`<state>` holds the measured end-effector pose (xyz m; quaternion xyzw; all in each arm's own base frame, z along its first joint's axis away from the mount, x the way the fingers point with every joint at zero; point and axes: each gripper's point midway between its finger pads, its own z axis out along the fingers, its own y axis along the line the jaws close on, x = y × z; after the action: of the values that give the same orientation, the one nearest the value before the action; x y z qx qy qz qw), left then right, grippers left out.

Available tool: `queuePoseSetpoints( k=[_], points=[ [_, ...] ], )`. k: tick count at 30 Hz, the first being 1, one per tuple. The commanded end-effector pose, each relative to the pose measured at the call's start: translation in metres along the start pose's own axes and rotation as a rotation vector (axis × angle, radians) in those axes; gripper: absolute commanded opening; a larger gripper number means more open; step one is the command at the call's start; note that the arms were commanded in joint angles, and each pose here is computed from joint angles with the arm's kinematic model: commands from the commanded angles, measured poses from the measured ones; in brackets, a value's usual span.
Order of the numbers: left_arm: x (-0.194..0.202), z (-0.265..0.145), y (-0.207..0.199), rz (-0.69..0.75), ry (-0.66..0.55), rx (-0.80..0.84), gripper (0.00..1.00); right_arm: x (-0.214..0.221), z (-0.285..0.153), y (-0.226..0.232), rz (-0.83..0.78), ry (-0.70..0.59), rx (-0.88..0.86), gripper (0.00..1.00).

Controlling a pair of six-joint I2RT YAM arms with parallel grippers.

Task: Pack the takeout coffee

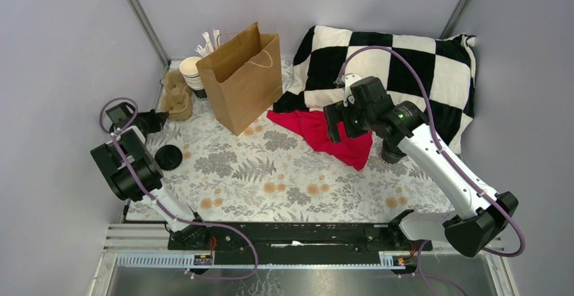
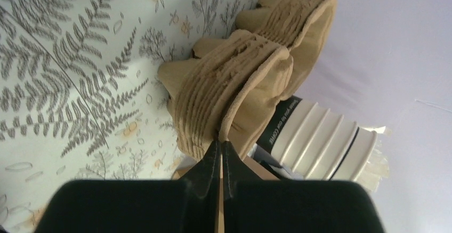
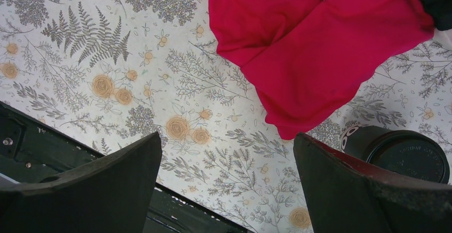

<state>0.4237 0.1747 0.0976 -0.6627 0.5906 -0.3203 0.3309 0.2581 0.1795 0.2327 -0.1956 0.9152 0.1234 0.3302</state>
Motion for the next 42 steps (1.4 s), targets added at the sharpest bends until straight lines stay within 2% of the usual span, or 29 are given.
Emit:
queuePoseSetpoints(
  k=[1, 11, 19, 26, 28, 31, 36, 40, 42],
  points=[
    [-0.002, -0.023, -0.031, -0.019, 0.007, 0.046, 0.00, -0.015, -0.011, 0.002, -0.019, -0.064, 0.001, 1.00],
    [0.012, -0.054, -0.027, -0.036, 0.013, -0.007, 0.00, -0.012, -0.012, 0.002, -0.019, -0.066, -0.003, 1.00],
    [0.014, -0.052, -0.016, -0.049, 0.028, -0.055, 0.00, -0.012, -0.011, 0.003, -0.018, -0.065, -0.010, 1.00],
    [0.013, -0.051, -0.002, -0.009, 0.016, -0.112, 0.13, -0.012, -0.011, 0.002, -0.022, -0.063, -0.006, 1.00],
    [0.012, -0.051, -0.001, -0.006, 0.012, -0.115, 0.22, -0.011, -0.011, 0.002, -0.022, -0.061, -0.006, 1.00],
    [0.011, -0.050, -0.001, -0.010, 0.011, -0.111, 0.31, -0.011, -0.010, 0.002, -0.021, -0.060, -0.006, 1.00],
    [0.009, -0.047, 0.000, -0.004, 0.005, -0.117, 0.39, -0.011, -0.010, 0.003, -0.022, -0.060, -0.007, 1.00],
    [0.007, -0.046, 0.008, 0.008, -0.012, -0.141, 0.50, -0.011, -0.009, 0.002, -0.021, -0.059, -0.005, 1.00],
    [0.007, -0.042, 0.012, 0.004, -0.005, -0.148, 0.51, -0.011, -0.009, 0.002, -0.022, -0.059, -0.006, 1.00]
  ],
)
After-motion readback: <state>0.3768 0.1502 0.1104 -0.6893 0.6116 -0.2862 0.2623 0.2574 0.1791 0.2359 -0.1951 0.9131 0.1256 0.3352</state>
